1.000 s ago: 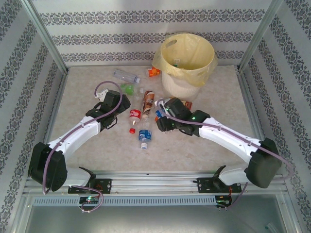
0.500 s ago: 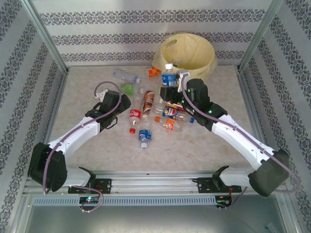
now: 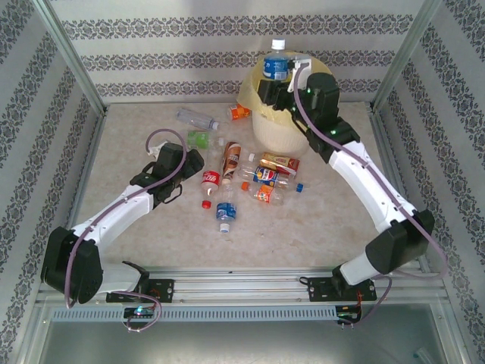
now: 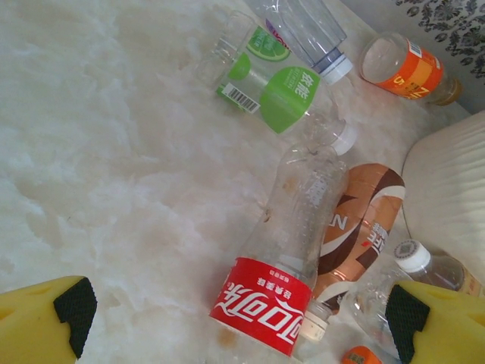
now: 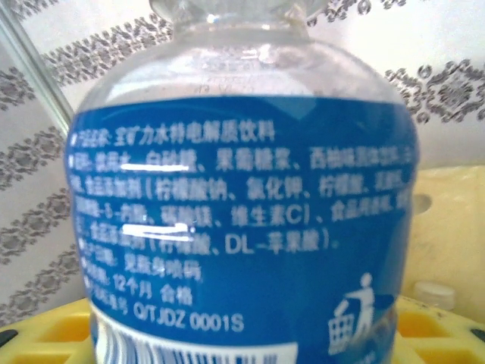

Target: Put the plastic bottles in the bin

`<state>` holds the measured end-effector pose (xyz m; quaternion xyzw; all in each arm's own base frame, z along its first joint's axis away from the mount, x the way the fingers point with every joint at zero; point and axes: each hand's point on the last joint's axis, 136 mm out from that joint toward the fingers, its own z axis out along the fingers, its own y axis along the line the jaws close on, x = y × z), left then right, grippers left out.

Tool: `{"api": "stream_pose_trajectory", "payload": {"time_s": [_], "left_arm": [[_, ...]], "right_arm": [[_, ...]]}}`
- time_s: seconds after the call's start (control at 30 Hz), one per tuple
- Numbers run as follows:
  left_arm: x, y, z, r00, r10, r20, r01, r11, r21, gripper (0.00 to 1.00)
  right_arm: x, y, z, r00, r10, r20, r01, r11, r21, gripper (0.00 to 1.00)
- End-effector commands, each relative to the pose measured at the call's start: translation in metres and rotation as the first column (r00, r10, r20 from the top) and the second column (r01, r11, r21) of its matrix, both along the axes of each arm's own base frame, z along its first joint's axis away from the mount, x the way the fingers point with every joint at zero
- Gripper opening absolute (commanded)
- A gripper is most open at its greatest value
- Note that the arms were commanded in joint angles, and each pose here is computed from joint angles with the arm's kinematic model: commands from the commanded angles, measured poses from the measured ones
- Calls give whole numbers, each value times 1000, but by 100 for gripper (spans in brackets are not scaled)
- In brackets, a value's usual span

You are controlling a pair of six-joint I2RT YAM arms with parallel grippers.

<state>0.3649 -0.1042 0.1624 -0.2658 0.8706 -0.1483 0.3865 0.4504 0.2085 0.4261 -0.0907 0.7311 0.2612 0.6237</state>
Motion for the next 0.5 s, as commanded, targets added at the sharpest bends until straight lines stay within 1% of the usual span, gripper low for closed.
{"api": "stream_pose_trajectory", "payload": {"time_s": [0.0,0.07,0.13,0.27,0.47], "left_arm": [[2,-7,11,997,-66,36,66,998,-22,99],[0,-9,10,996,-83,26,84,996,-21,99],[-3,-10,8,995,-94,16,95,995,-18,99],[-9,-11,5,993,-118,-4,117,993,-16,99],[-18,-4,2,994,-103,-20,103,995,-4,100]], "right_arm": [[20,-11,1,1000,4,17,-2,996,-93,46],[33,-21,-8,1000,-18,-8,16,990,-143,46],[44,-26,-17,999,-8,-36,0,977,-213,47],[57,-31,-41,997,12,-73,-39,922,-385,49],[69,-42,-71,991,54,-121,-108,861,-498,50]]}}
